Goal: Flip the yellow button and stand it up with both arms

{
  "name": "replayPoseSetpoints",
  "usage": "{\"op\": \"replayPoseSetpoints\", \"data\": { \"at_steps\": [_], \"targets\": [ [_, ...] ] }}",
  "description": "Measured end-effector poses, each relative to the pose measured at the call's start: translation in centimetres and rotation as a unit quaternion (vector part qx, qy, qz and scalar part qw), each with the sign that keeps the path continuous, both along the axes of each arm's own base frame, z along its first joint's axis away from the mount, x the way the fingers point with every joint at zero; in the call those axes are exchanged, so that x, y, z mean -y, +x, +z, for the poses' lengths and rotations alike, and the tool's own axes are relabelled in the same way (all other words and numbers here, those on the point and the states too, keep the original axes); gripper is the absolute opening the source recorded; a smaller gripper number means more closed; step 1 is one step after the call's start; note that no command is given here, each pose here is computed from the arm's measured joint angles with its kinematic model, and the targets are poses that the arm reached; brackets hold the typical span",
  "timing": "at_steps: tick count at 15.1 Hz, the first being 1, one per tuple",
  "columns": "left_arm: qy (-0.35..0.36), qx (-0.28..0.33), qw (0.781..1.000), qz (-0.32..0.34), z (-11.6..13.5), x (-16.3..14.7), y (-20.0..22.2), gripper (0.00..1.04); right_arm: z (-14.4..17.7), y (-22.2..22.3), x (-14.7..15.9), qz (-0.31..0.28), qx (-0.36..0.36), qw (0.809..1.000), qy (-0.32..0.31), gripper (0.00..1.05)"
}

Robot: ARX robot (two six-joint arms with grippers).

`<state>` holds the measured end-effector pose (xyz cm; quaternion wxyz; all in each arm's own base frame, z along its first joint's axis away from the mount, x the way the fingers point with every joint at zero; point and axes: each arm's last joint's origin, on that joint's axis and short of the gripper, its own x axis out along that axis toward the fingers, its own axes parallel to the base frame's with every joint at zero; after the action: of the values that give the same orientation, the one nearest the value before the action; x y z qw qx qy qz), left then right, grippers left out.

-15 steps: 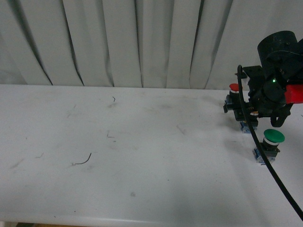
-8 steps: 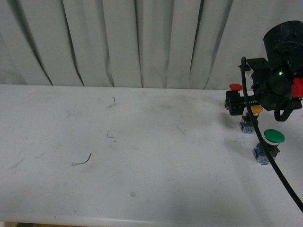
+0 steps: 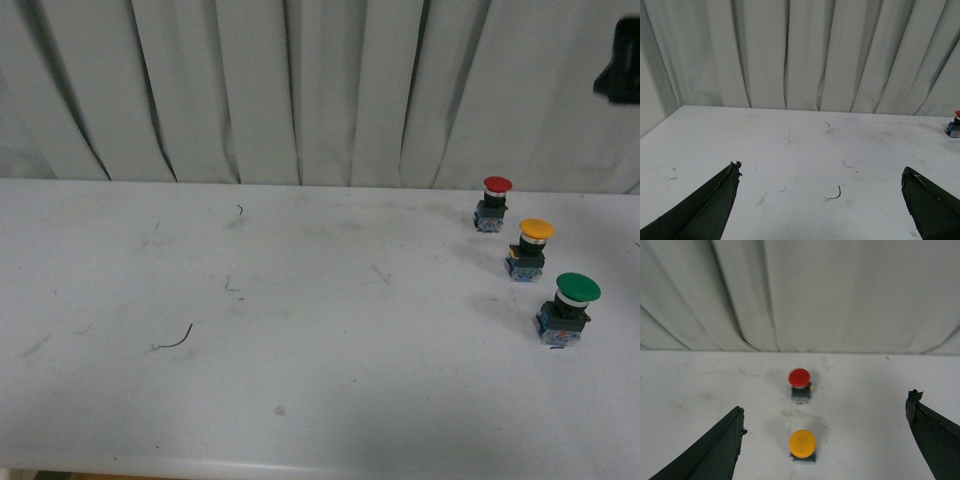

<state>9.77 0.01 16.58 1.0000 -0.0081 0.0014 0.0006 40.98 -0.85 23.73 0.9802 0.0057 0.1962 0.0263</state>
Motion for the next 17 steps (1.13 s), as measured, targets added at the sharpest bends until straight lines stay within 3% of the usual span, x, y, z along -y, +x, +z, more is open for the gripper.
{"op": "replayPoseSetpoints", "data": {
  "at_steps": [1, 2, 3, 6, 8, 9, 11, 17],
  "targets": [
    [0.0, 0.0, 1.0, 0.0, 0.0, 0.0, 0.0, 0.98, 2.2, -2.6, -0.6, 0.012, 0.068, 0.998, 0.002, 0.95],
    [0.0, 0.0, 1.0, 0.0, 0.0, 0.0, 0.0, 0.98, 3.9, -5.8, -1.0, -0.012, 0.16, 0.987, -0.007, 0.83],
    [0.0, 0.0, 1.0, 0.0, 0.0, 0.0, 0.0, 0.98, 4.3, -9.4, -1.1, -0.015, 0.191, 0.981, -0.007, 0.72],
    [0.0, 0.0, 1.0, 0.0, 0.0, 0.0, 0.0, 0.98, 1.8, -20.2, -0.8, -0.026, 0.182, 0.983, -0.01, 0.33],
    [0.0, 0.0, 1.0, 0.0, 0.0, 0.0, 0.0, 0.98, 0.7, -22.5, -0.8, -0.026, 0.212, 0.977, -0.009, 0.07],
    [0.0, 0.0, 1.0, 0.0, 0.0, 0.0, 0.0, 0.98, -0.7, -23.2, -0.8, -0.026, 0.2, 0.979, -0.009, 0.02],
    [0.0, 0.0, 1.0, 0.0, 0.0, 0.0, 0.0, 0.98, -2.6, -24.5, -0.8, -0.026, 0.191, 0.981, -0.009, 0.02],
    [0.0, 0.0, 1.0, 0.0, 0.0, 0.0, 0.0, 0.98, -4.9, -27.1, -0.8, -0.026, 0.197, 0.98, -0.009, 0.02]
  ]
}}
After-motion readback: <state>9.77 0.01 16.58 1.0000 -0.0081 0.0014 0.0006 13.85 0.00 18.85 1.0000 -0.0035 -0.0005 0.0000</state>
